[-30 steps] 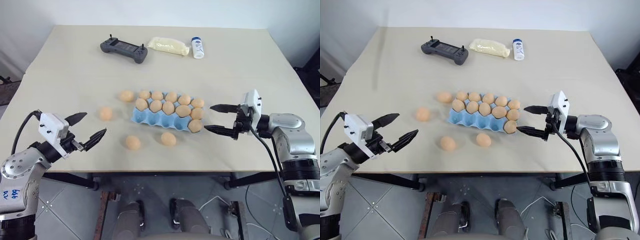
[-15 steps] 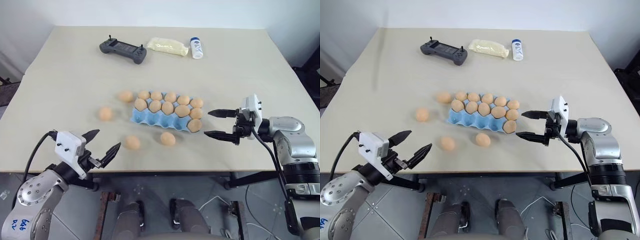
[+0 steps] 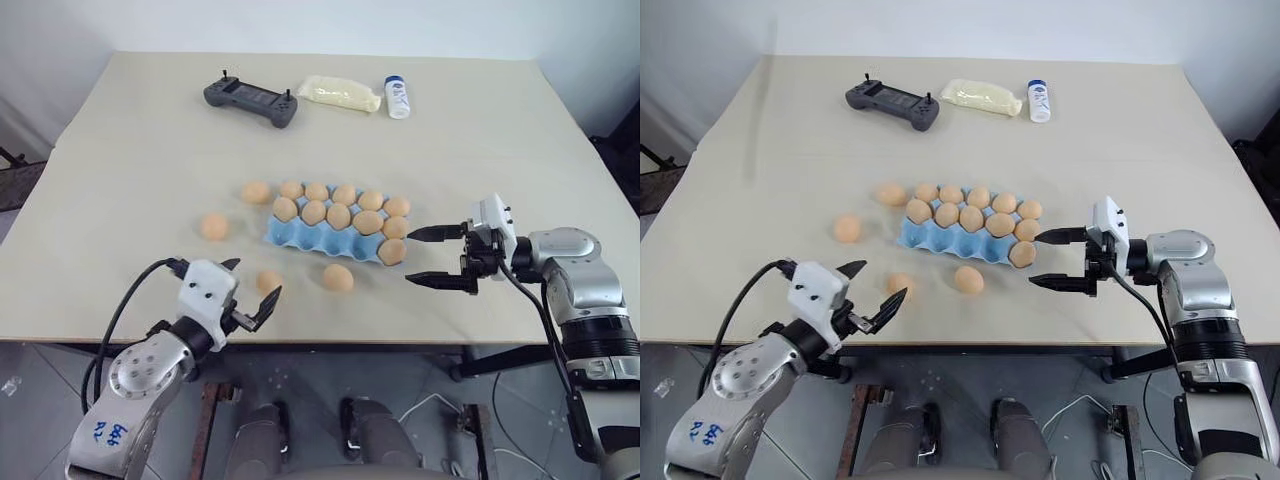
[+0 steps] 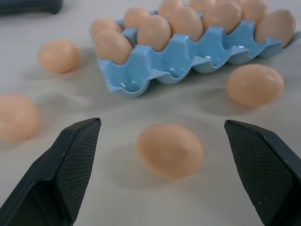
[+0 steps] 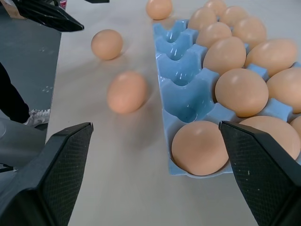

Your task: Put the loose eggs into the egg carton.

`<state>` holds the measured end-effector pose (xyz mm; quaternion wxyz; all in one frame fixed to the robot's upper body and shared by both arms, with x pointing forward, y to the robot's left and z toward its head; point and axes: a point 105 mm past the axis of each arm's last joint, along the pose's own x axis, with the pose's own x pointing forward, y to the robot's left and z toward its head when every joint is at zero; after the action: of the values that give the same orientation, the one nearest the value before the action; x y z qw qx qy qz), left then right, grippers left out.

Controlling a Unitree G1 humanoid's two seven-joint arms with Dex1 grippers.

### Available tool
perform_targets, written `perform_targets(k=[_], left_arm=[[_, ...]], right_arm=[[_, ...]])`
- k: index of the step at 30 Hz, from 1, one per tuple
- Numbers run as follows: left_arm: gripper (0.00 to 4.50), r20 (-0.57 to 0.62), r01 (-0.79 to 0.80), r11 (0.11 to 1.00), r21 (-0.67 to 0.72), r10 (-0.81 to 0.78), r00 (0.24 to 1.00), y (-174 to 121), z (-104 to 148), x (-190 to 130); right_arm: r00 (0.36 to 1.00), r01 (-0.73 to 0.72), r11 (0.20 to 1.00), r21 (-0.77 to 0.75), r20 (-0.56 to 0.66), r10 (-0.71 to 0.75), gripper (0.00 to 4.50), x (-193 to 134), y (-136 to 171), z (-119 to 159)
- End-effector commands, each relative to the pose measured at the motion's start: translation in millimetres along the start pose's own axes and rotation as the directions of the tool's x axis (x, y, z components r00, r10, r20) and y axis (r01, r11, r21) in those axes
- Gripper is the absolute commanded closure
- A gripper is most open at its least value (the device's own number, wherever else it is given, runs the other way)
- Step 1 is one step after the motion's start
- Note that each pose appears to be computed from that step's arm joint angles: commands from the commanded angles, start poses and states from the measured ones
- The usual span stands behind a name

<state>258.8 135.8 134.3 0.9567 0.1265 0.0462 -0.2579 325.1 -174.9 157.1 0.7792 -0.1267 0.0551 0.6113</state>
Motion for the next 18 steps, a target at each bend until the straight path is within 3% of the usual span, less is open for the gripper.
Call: perform_targets(k=[1, 16, 18], left_arm=[[0.02, -0.029, 0.024, 1.0, 0.005, -0.024, 0.999, -4, -3, 10], [0.02, -0.185, 0.022, 0.996, -0.081, -0.036, 0.982, -6, -28, 36], [0.4, -0.18, -0.001, 0.996, -0.086, -0.014, 0.984, -3, -27, 37]], right_arm=[[1.0, -0.022, 0.999, -0.04, 0.011, 0.022, 0.0, 0, 2, 9], [1.0, 0.017, 0.999, -0.038, 0.004, -0.016, 0.0, -11, 5, 10], [1.0, 0.022, 0.999, -0.038, 0.002, -0.022, 0.0, -12, 5, 11]])
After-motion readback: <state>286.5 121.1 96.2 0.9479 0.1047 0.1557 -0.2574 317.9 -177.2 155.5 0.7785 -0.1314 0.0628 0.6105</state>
